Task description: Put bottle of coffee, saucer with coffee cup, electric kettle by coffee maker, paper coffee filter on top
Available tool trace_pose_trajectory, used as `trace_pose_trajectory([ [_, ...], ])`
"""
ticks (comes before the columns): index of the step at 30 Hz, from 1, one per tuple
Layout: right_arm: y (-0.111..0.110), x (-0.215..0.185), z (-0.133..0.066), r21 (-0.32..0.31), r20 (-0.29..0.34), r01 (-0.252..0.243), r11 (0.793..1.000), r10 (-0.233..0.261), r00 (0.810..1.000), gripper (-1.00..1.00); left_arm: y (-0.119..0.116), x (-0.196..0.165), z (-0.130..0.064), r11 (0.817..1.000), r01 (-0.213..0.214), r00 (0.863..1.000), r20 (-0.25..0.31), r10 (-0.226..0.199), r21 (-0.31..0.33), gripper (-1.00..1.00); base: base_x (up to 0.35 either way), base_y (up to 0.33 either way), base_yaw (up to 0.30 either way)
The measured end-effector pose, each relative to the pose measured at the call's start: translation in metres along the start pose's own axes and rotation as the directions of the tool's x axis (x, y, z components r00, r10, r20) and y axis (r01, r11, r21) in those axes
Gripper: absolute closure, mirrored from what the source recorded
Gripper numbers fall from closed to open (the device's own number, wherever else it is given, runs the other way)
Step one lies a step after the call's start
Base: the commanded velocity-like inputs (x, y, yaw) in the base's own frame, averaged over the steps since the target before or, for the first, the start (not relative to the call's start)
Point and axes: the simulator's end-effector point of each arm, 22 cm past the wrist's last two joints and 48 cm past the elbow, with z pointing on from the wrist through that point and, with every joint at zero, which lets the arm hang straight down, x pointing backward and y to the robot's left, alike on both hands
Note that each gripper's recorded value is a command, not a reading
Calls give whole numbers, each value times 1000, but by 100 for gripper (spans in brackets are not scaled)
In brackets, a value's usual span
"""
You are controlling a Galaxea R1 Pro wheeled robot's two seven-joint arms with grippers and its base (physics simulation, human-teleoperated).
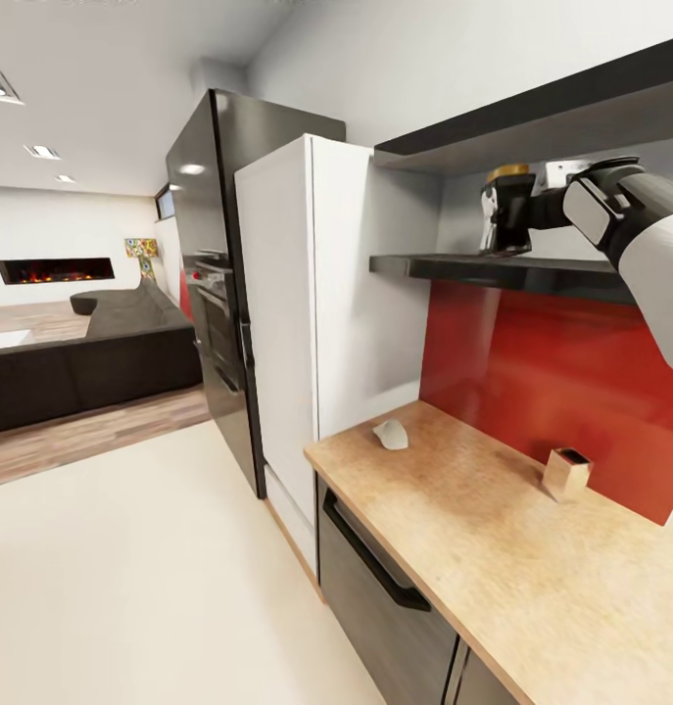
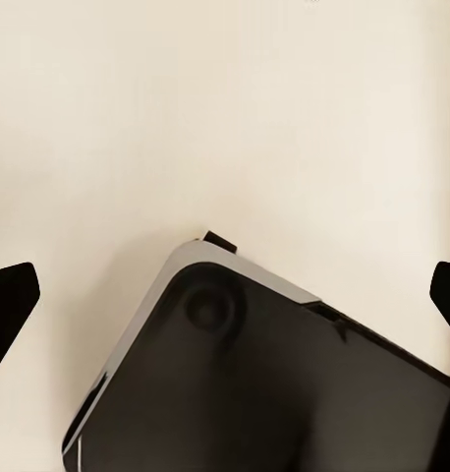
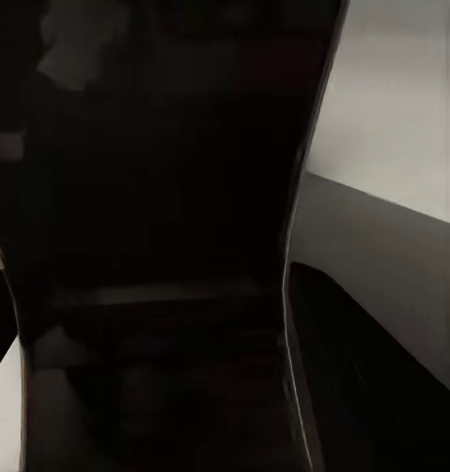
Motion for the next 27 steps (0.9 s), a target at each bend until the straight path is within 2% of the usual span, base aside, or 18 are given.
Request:
trace_pose_trajectory([
  [11,-3,-13,-12,-7,19,-13,1000,13,1000,100,-3,-6,1,1000,3,1000,16,-3,8,-100,-1,4,0],
  [16,-1,-17,-17,-18,25,-16,1000,16,1000,100,-4,-9,1,1000,5,1000,23,-5,11,-100,-113,176,0],
  [24,22,-24,-27,-132,24,-26,991,30,999,100,-6,-13,2,1000,9,999,34,-10,16,-100,-172,247,0],
  [27,39,-23,-33,-207,3,-39,978,41,999,100,-7,-15,2,1000,10,999,38,-11,18,-100,-176,251,0],
])
